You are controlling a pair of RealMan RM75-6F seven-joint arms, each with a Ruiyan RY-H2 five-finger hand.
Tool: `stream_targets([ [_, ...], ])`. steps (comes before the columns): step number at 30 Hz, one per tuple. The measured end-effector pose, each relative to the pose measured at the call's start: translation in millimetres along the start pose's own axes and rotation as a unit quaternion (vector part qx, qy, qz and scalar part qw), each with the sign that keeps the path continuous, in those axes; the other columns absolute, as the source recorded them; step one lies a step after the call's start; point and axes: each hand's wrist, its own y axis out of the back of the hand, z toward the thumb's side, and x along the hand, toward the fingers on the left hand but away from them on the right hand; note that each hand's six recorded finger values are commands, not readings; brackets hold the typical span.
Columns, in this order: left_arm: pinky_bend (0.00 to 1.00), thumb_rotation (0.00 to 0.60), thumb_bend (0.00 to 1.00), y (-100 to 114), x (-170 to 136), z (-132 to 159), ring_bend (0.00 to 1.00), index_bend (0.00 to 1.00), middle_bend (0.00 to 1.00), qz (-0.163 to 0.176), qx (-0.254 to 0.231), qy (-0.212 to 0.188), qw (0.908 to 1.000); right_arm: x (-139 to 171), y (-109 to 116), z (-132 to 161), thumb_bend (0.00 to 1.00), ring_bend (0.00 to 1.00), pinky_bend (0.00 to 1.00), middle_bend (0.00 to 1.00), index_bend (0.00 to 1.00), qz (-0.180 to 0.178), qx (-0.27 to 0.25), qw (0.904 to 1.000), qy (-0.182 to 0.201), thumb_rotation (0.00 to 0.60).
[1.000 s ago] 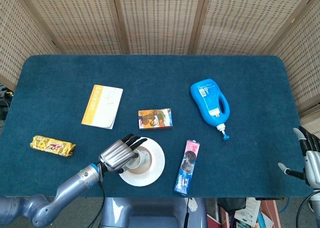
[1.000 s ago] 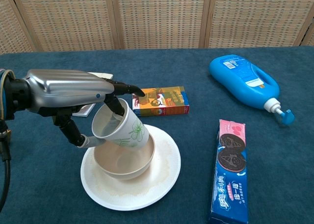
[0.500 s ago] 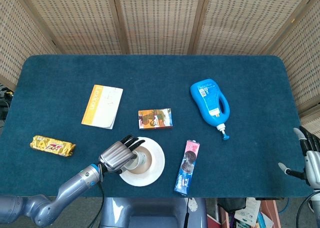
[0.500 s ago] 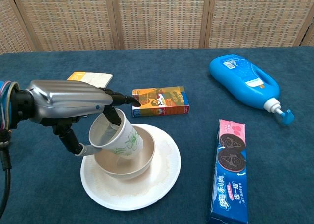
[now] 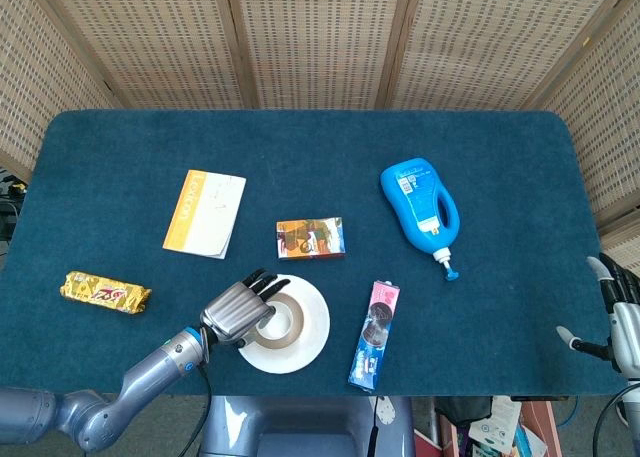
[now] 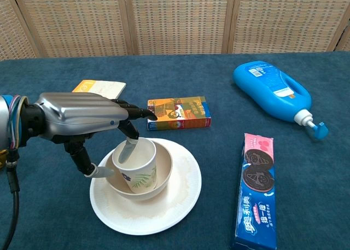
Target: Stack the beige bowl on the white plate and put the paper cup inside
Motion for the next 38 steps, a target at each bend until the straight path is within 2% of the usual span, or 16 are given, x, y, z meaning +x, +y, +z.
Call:
stream_targets([
  [8,0.00,0.600,0.29,16.4,-4.2,-2.5,0.00,0.46,0.00,0.028,-0.022,0.003,0.9993,-0.1,0.3,-0.2,0.14,0.00,0.00,0.00,0.00,-0.001,0.000,1.0000,0.000,0.600],
  [11,0.00,0.600,0.29,32.4,-9.6,-8.9,0.00,0.44,0.00,0.054,-0.033,0.010,0.9980,-0.1,0.0,0.5,0.14,0.00,0.00,0.00,0.00,0.000,0.001,1.0000,0.001,0.600],
  [14,0.00,0.600,0.28,50.8,-16.9,-18.7,0.00,0.37,0.00,0.084,-0.043,0.022,0.9953,0.0,-0.3,1.2,0.14,0.00,0.00,0.00,0.00,0.000,0.002,1.0000,0.002,0.600],
  [18,0.00,0.600,0.27,72.4,-33.1,-39.0,0.00,0.28,0.00,0.136,-0.051,0.053,0.9879,0.2,-1.2,3.4,0.14,0.00,0.00,0.00,0.00,0.000,0.004,1.0000,0.006,0.600],
  [22,0.00,0.600,0.25,79.6,-52.6,-58.0,0.00,0.20,0.00,0.183,-0.052,0.086,0.9780,0.1,-3.0,6.1,0.14,0.00,0.00,0.00,0.00,0.002,0.008,0.9999,0.012,0.600],
  [29,0.00,0.600,0.24,60.5,-98.0,-91.2,0.00,0.14,0.00,0.241,-0.061,0.160,0.9554,0.7,-8.0,16.0,0.14,0.00,0.00,0.00,0.00,0.004,0.021,0.9993,0.031,0.600],
  [33,0.00,0.600,0.24,34.8,-129.8,-105.0,0.00,0.13,0.00,0.261,-0.056,0.205,0.9416,0.9,-12.6,21.6,0.14,0.00,0.00,0.00,0.00,0.007,0.033,0.9986,0.041,0.600],
  [38,0.00,0.600,0.23,-0.9,-163.9,-115.0,0.00,0.11,0.00,0.269,-0.057,0.258,0.9260,1.5,-17.4,27.9,0.14,0.00,0.00,0.00,0.00,0.011,0.049,0.9975,0.050,0.600],
])
